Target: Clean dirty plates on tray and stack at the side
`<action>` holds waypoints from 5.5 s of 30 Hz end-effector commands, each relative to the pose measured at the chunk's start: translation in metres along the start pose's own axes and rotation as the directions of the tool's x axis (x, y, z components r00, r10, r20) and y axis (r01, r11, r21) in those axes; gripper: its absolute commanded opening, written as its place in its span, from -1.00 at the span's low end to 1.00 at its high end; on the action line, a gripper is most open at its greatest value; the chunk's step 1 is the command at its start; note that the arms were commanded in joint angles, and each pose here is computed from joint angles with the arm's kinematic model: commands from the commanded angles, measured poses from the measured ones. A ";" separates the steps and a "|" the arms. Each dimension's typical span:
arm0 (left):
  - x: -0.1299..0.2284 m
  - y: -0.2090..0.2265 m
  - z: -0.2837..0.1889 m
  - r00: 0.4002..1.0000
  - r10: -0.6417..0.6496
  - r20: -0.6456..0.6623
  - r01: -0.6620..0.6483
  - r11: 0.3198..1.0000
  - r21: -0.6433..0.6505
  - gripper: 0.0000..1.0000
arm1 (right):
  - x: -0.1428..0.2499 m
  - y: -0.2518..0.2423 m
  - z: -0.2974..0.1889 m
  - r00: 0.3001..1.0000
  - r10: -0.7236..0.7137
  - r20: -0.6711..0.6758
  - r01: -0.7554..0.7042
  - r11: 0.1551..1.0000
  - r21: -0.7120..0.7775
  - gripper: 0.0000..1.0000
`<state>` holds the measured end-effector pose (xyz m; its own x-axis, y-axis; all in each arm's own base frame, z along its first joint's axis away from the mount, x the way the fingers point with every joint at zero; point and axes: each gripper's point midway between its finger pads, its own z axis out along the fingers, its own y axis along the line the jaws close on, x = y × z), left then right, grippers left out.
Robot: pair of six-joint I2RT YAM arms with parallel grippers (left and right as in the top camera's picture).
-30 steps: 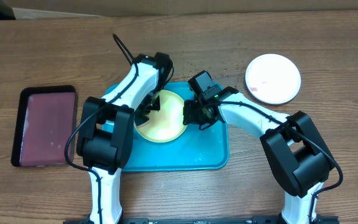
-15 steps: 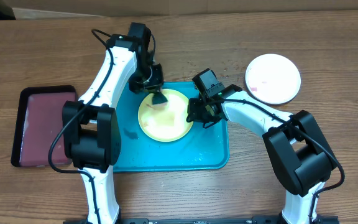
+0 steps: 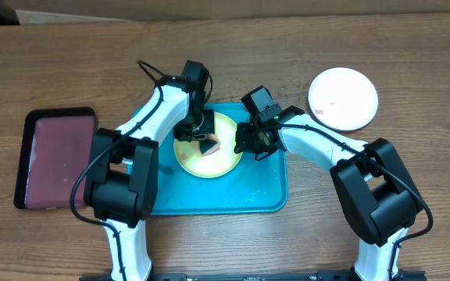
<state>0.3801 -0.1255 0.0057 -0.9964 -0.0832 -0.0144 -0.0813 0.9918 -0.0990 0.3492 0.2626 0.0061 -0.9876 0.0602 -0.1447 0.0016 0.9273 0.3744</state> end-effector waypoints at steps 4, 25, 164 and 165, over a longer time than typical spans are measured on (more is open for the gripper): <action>0.000 0.133 -0.012 0.964 -0.221 0.149 0.267 0.805 -0.531 -0.92 | 0.005 -0.020 0.005 1.000 0.012 -0.015 -0.010 0.997 0.083 -0.93; -0.007 0.241 -0.223 0.541 -0.763 0.353 0.788 0.607 0.105 -0.92 | -0.071 0.065 -0.129 0.826 -0.465 0.319 0.384 0.878 0.287 -0.93; 0.001 0.320 -0.172 0.536 -0.774 0.338 0.721 0.628 0.294 0.57 | -0.086 0.052 -0.168 0.938 -0.113 0.327 0.157 0.981 -0.112 0.72; -0.007 0.311 -0.191 0.562 -0.741 0.368 0.659 0.669 0.343 0.64 | -0.090 0.051 -0.185 0.924 -0.112 0.364 0.153 0.984 -0.086 0.74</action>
<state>0.3227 0.2208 0.1027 -0.3637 -0.9092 -0.2024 -0.8861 0.4047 -0.2257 0.3921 0.2456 0.1249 -0.9445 0.0328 -0.3268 -0.1205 0.8909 0.4379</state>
